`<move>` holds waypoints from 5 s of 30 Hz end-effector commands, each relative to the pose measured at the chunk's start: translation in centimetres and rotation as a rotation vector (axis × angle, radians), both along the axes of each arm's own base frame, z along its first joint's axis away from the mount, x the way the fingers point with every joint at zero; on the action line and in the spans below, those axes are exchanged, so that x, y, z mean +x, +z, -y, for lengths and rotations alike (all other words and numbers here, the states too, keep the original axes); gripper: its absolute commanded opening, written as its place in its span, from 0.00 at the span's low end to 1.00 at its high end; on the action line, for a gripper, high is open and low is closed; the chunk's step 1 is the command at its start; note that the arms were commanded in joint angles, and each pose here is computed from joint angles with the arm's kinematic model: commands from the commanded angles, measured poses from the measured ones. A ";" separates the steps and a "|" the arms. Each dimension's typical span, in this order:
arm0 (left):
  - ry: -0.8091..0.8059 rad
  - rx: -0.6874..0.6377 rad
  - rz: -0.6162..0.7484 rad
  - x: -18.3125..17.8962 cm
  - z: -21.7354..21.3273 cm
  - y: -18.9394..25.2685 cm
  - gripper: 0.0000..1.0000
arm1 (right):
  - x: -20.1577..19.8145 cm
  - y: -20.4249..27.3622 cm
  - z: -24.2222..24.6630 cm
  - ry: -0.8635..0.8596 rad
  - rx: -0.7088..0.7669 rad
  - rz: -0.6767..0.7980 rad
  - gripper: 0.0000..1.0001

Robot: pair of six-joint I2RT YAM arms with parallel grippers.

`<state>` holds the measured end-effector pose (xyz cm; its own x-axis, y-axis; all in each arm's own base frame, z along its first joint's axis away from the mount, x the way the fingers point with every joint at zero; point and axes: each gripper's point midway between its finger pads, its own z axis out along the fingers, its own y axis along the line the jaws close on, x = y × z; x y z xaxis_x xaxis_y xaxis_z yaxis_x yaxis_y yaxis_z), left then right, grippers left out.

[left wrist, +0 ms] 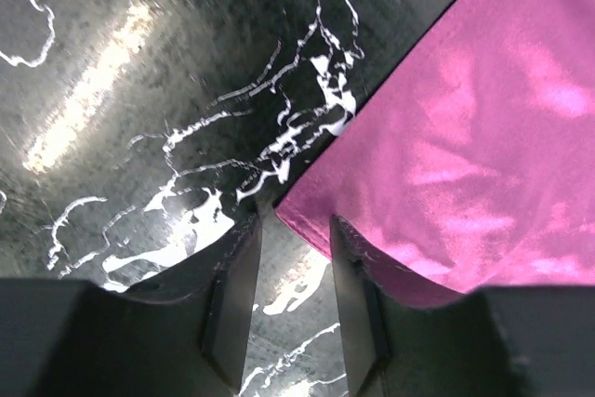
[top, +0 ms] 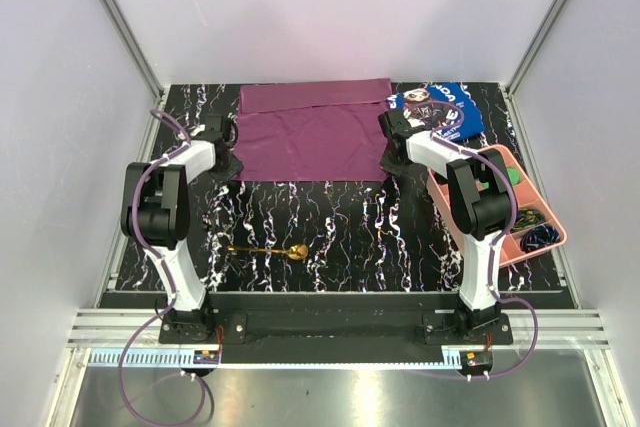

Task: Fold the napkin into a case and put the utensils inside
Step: Flatten out the crumpled napkin at the center of the board.

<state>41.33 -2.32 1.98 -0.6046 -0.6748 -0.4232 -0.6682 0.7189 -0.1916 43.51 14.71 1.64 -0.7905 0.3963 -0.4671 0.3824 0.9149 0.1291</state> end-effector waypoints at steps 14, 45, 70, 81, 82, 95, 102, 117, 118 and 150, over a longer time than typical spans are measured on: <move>0.046 0.109 -0.132 -0.2 -0.4 -1.1 0.24 | -1.1 0.9 -0.9 0.009 0.078 0.003 0.07; -0.003 0.092 -0.050 -6.6 -0.3 1.9 0.42 | -6.0 4.5 -3.0 0.211 0.250 0.041 0.00; 0.006 0.193 -0.147 -4.9 -2.0 0.1 0.44 | -5.9 4.2 -3.1 0.239 0.245 0.045 0.00; 0.006 0.157 -0.162 -4.0 -2.0 -1.3 0.17 | -6.3 5.7 -2.9 0.235 0.253 0.079 0.00; 0.006 0.150 -0.162 -4.1 -2.0 -1.3 0.12 | -6.3 5.8 -2.9 0.236 0.252 0.082 0.00; -0.137 0.090 0.162 -3.7 -0.6 7.6 0.00 | -5.5 8.3 -3.8 0.332 0.270 0.146 0.00; -0.210 0.069 0.520 -4.6 0.6 20.1 0.00 | -5.3 18.7 -3.9 0.455 0.263 0.411 0.00; -0.231 0.172 1.309 -18.1 -0.5 51.9 0.00 | -17.4 47.3 -2.1 0.648 0.394 1.067 0.00; -0.234 0.164 1.312 -18.0 -0.4 52.0 0.00 | -17.4 47.7 -1.8 0.629 0.393 1.078 0.00; -0.283 -0.030 0.822 23.8 1.2 20.5 0.00 | 22.4 16.2 -0.9 0.420 0.241 0.628 0.05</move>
<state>61.36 -2.67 20.04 -0.3409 -0.5405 -0.7692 -0.2190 0.8413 -0.4942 63.13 15.28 17.47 -0.5555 0.2675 -0.7873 -0.1287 0.9078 0.3992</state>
